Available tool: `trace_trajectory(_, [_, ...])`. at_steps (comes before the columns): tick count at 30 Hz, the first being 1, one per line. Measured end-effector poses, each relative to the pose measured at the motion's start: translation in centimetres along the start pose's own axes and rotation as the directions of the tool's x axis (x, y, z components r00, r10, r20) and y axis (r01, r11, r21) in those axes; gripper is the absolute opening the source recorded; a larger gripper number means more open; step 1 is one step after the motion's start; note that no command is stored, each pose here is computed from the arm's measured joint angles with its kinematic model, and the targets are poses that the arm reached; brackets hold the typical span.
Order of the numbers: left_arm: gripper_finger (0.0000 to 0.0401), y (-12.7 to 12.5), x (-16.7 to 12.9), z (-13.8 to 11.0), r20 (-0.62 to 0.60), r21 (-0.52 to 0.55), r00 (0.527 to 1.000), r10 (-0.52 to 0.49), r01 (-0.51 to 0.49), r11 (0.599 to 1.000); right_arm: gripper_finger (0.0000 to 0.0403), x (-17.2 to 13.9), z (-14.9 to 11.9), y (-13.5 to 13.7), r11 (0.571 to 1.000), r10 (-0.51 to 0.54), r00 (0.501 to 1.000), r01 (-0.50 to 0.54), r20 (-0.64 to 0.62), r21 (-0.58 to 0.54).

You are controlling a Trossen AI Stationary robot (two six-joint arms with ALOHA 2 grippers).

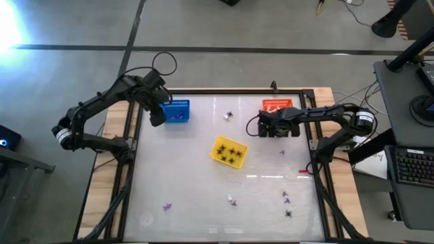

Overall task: Sort Halloween decoration
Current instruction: Put the white skeleton toy into the orange bin

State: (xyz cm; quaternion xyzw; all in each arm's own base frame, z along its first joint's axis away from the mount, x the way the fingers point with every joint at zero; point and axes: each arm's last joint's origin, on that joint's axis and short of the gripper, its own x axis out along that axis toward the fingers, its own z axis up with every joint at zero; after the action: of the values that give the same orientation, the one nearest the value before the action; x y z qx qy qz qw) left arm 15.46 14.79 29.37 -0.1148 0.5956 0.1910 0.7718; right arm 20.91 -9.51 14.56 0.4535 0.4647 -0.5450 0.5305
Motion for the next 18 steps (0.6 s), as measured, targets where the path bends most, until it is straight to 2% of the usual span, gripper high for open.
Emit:
trace_trajectory(3, [0.0107,0.0,0.0,0.0,0.000,0.000,1.000,0.000,0.000,1.000,0.0122,0.0,0.3,-0.1,0.996,-0.009,1.000,0.011,0.018,-0.093])
trace_trajectory(6, [0.0107,0.0,0.0,0.0,0.000,-0.009,1.000,0.000,0.000,1.000,0.0125,0.1,0.7,-0.3,0.991,-0.015,1.000,0.018,0.022,-0.131])
trace_trajectory(13, [0.0107,0.0,0.0,0.0,0.000,-0.018,1.000,0.000,0.000,1.000,0.0126,0.3,2.0,-1.0,0.985,-0.043,0.997,0.052,0.060,-0.163])
trace_trajectory(18, [0.0107,0.0,0.0,0.0,0.000,-0.022,1.000,0.000,0.000,1.000,0.0123,0.3,2.5,-0.9,0.984,0.001,0.999,0.005,0.034,-0.175])
